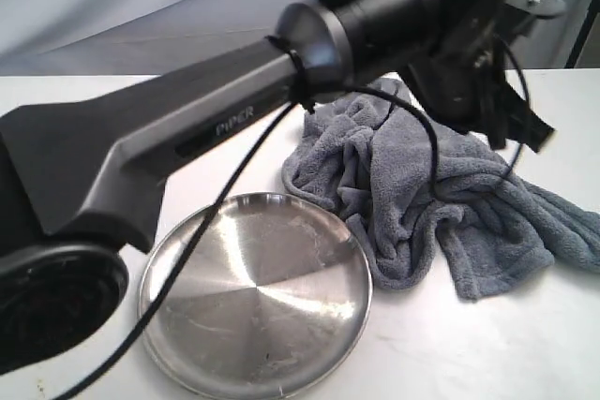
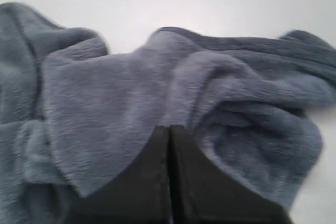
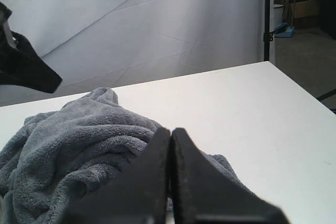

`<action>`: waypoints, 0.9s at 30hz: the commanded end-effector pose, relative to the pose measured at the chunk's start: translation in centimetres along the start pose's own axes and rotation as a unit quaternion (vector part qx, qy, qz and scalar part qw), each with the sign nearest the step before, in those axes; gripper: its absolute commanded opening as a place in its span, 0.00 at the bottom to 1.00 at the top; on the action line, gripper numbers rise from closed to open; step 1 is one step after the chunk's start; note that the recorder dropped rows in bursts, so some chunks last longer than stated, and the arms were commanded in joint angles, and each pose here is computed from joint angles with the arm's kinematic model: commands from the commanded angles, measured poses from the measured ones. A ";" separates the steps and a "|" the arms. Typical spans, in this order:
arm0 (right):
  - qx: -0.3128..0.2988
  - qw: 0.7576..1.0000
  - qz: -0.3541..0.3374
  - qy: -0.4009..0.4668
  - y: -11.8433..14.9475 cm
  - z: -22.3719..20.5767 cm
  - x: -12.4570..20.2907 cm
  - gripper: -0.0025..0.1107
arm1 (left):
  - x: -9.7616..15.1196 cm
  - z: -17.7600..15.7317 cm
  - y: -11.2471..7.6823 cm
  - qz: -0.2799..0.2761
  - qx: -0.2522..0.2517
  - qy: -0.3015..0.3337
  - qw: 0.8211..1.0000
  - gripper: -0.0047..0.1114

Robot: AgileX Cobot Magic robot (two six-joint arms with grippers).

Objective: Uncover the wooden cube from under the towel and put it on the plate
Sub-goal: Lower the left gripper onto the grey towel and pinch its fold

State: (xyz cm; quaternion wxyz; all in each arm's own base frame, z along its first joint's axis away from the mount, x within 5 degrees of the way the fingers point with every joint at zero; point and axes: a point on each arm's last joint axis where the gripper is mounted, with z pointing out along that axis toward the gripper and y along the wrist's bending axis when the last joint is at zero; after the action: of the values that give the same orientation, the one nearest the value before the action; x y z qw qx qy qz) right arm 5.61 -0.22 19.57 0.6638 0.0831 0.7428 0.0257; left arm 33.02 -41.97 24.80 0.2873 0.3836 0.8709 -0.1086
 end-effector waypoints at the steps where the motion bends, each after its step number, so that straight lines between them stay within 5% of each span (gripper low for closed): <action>1: -0.001 1.000 -0.002 -0.001 0.0 0.0 0.1 0.02 | 0.7 0.0 6.9 -0.066 -0.047 0.045 0.996 0.04; 4: -0.001 1.000 -0.002 -0.001 0.0 0.0 0.1 0.02 | 2.0 -0.2 9.6 -0.069 -0.073 0.108 0.989 0.04; 8: -0.001 1.000 -0.002 -0.001 0.0 0.0 0.1 0.02 | 2.4 -0.1 9.6 -0.046 -0.052 0.119 0.991 0.04; 12: -0.001 1.000 -0.002 -0.001 0.0 0.0 0.1 0.02 | 2.4 0.2 6.0 -0.007 0.008 0.123 0.992 0.04; 27: -0.001 1.000 -0.002 -0.001 0.0 0.0 0.1 0.02 | 4.4 0.2 -6.6 0.112 0.058 0.147 0.981 0.04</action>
State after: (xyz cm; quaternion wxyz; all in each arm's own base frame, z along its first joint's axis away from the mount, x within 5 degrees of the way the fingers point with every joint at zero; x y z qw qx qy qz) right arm 5.61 -0.22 19.57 0.6638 0.0831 0.7428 0.0257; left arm 27.22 -43.32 21.18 0.1374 0.4929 0.8567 -0.0653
